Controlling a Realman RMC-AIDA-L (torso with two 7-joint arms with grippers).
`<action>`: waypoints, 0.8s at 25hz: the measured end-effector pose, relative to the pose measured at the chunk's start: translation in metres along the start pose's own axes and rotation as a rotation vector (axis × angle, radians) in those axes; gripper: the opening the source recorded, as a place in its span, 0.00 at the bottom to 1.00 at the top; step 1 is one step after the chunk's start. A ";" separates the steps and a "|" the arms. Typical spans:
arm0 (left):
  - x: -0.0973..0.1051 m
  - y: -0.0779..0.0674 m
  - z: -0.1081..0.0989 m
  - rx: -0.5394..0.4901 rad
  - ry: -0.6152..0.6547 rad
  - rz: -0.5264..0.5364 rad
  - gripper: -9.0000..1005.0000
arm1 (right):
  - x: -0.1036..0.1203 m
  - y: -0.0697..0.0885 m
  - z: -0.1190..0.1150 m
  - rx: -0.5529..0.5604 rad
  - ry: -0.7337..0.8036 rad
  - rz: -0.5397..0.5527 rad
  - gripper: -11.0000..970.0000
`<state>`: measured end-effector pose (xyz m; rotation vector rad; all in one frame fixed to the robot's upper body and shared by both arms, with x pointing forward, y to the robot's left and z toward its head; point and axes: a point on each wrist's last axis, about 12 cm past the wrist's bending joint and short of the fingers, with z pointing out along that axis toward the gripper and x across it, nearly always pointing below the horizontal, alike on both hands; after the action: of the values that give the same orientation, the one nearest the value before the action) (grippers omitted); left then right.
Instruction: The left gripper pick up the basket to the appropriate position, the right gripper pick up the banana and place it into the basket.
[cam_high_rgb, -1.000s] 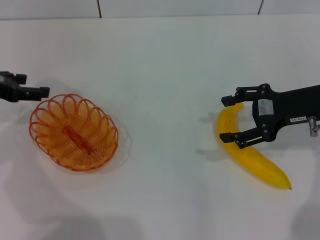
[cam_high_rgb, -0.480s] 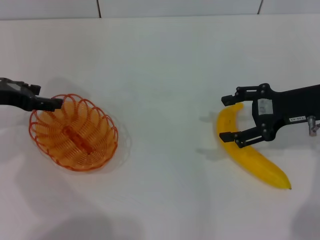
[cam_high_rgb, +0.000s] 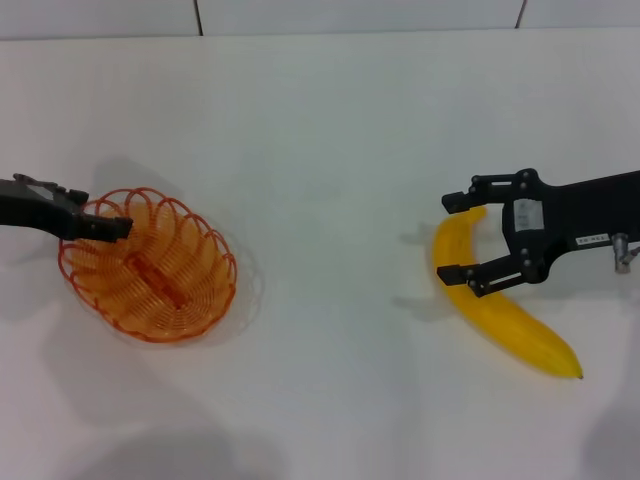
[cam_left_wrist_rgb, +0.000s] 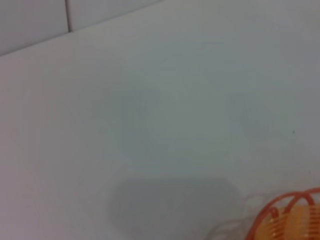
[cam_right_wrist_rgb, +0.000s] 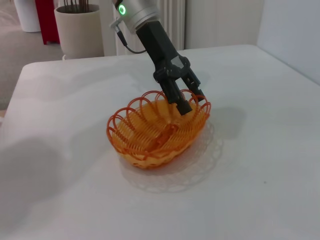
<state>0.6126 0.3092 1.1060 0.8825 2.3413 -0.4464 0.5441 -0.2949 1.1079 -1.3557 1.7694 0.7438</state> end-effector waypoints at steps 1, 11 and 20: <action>0.000 0.000 0.001 0.001 0.002 0.000 0.84 | 0.000 0.000 0.000 -0.001 0.000 0.001 0.93; 0.000 -0.002 0.004 0.001 0.019 0.003 0.84 | 0.005 -0.002 0.004 0.019 0.007 0.015 0.93; 0.001 0.000 0.004 -0.013 0.018 -0.006 0.77 | 0.004 -0.001 0.004 0.016 0.006 0.018 0.93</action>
<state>0.6133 0.3078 1.1024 0.8764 2.3612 -0.4270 0.5455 -0.2946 1.1022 -1.3342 1.7910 0.7345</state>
